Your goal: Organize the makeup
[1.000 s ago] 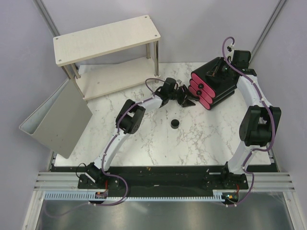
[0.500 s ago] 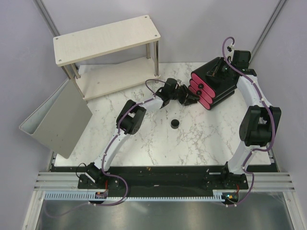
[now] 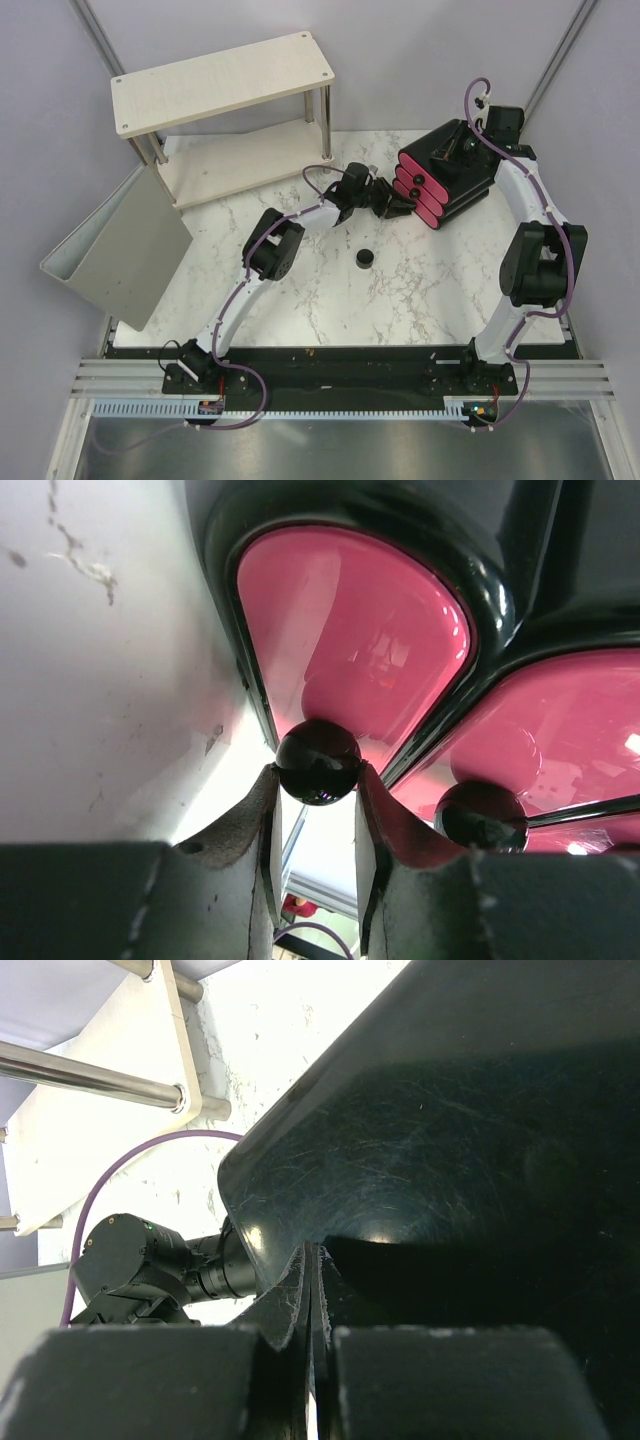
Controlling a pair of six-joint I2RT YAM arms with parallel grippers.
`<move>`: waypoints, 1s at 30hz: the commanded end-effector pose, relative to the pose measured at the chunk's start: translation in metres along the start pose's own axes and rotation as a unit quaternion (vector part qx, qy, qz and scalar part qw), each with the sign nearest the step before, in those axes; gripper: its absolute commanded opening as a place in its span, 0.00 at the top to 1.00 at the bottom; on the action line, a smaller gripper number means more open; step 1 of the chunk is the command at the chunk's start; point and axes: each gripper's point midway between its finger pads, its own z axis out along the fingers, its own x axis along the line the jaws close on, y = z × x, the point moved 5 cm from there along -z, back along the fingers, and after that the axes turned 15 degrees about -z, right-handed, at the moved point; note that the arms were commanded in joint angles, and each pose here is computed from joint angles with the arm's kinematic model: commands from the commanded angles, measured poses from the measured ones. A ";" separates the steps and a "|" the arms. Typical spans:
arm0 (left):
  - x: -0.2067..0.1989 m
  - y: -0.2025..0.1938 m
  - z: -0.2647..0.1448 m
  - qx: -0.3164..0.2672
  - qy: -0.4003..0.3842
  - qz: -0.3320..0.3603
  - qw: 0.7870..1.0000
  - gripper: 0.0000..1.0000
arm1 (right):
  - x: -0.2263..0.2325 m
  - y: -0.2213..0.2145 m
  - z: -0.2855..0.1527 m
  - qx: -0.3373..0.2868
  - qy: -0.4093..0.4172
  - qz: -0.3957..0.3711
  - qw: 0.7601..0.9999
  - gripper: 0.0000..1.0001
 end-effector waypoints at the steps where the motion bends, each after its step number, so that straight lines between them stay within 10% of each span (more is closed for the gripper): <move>1: 0.008 0.012 -0.002 -0.033 0.006 0.023 0.999 0.98 | -0.021 -0.054 0.004 0.099 -0.046 0.032 0.993 1.00; 30: 0.022 -0.028 -0.094 0.003 0.041 0.133 0.990 0.98 | -0.024 -0.065 0.004 0.109 -0.049 0.038 0.992 1.00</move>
